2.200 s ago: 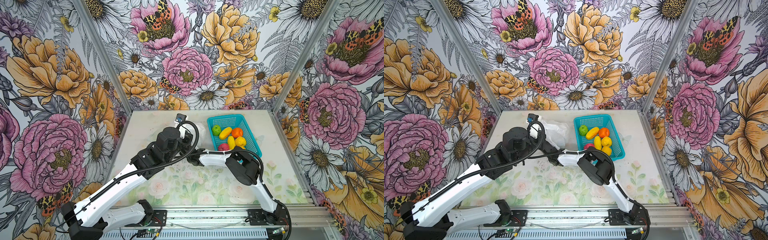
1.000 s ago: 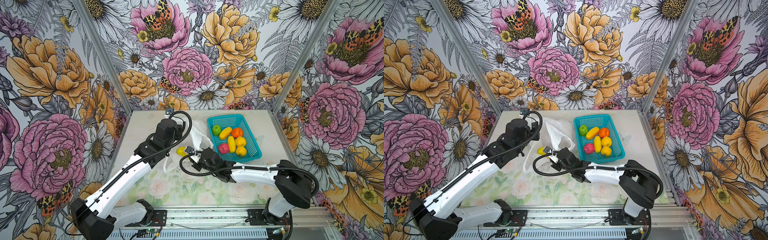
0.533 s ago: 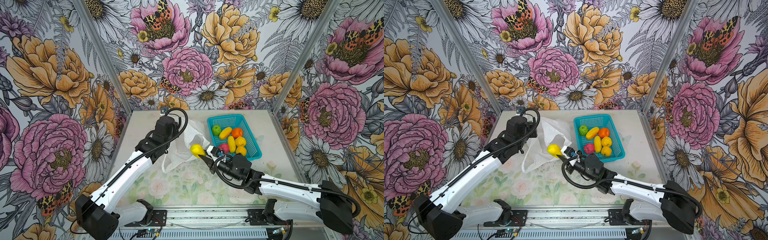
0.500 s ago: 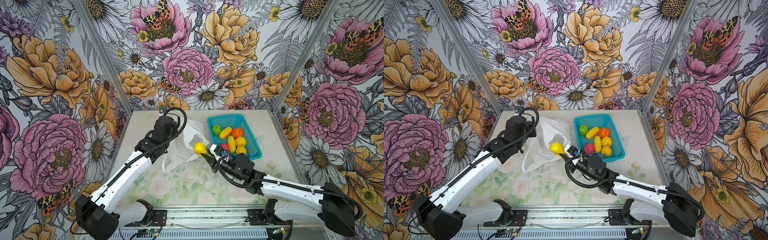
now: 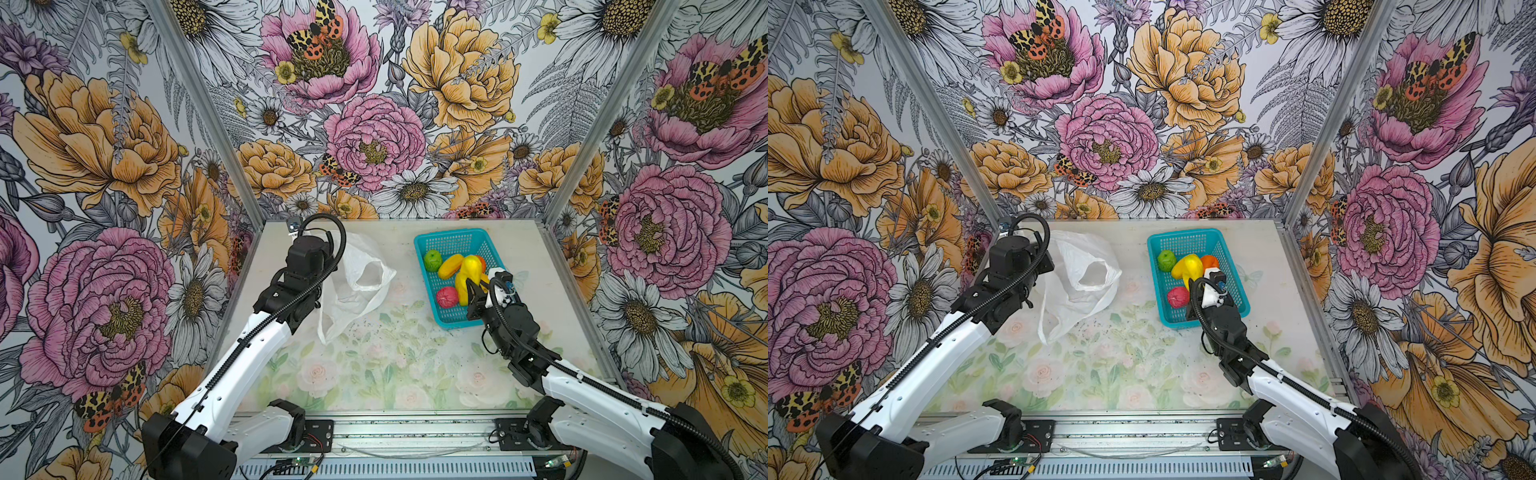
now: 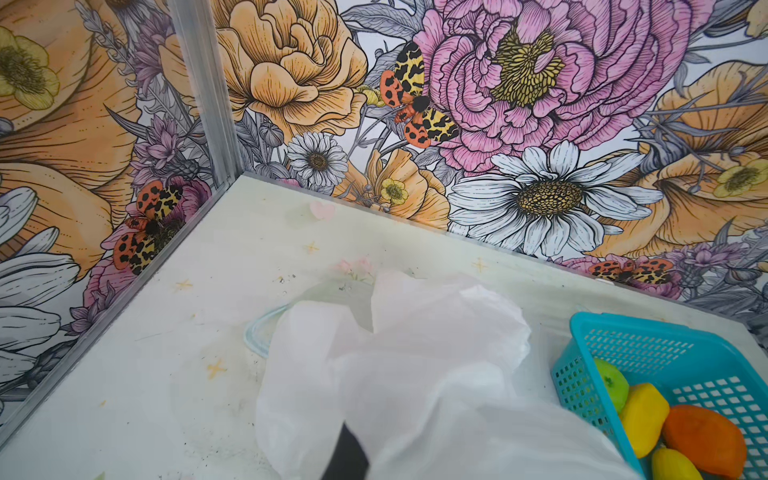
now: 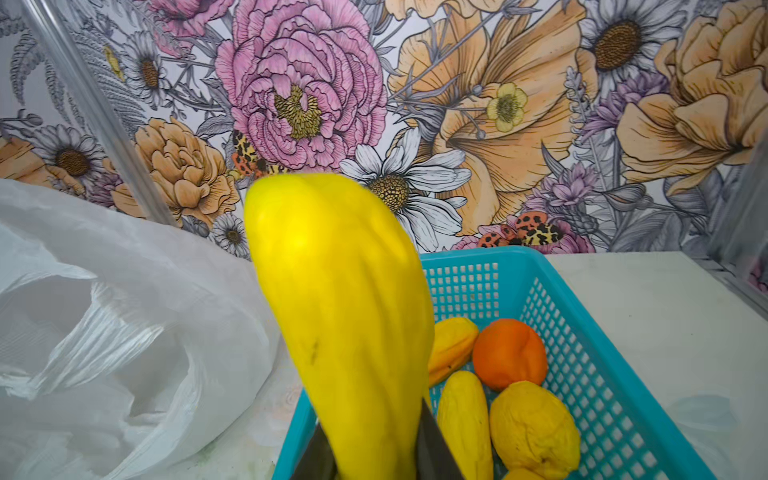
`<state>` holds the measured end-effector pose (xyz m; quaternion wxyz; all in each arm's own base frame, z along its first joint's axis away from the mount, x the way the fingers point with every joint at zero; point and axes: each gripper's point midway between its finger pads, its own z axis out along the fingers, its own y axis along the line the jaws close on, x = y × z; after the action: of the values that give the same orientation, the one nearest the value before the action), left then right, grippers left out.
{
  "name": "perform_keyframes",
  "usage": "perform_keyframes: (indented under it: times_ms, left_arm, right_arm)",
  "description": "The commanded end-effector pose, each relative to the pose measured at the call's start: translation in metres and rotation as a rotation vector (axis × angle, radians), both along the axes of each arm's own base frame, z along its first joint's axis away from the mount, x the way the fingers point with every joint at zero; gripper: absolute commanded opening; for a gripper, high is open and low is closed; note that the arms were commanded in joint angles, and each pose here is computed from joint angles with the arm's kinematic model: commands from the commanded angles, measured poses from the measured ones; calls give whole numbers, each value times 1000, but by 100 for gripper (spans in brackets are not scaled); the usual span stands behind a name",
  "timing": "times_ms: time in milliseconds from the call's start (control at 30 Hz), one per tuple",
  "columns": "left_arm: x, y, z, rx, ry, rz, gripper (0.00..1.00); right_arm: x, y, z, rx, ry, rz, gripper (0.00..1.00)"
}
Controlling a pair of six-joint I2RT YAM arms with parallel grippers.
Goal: Untie the knot of the plastic bag and take out the fruit
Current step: 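Lift the yellow mango toward the basket while the left gripper releases the bag, then lower the long yellow mango into the teal basket and open the right gripper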
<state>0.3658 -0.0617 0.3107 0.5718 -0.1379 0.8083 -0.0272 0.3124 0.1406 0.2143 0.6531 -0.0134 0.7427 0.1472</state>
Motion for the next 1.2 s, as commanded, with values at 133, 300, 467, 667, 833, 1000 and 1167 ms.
perform_keyframes:
  times_ms: [133, 300, 467, 667, 833, 1000, 1167]
  left_arm:
    - [17, -26, -7, -50, 21, -109, 0]
    - [24, -35, -13, -58, 43, -140, 0]
    - [28, -36, -18, -52, 58, -141, 0]
    - [31, -38, -21, -48, 69, -148, 0]
    - [31, -38, -21, -48, 67, -147, 0]
    - [31, -37, -20, -49, 66, -146, 0]
    - [33, -38, -22, -51, 73, -151, 0]
  right_arm:
    - [4, -18, -38, 42, 131, -79, 15]
    - [14, -11, -55, 48, 199, -59, 14]
    - [21, -2, -68, 63, 254, -42, 12]
    - [24, 1, -79, 87, 279, -42, 17]
    - [22, -1, -76, 100, 270, -46, 40]
    - [18, -8, -71, 115, 248, -65, 52]
    - [14, -13, -64, 131, 223, -78, 54]
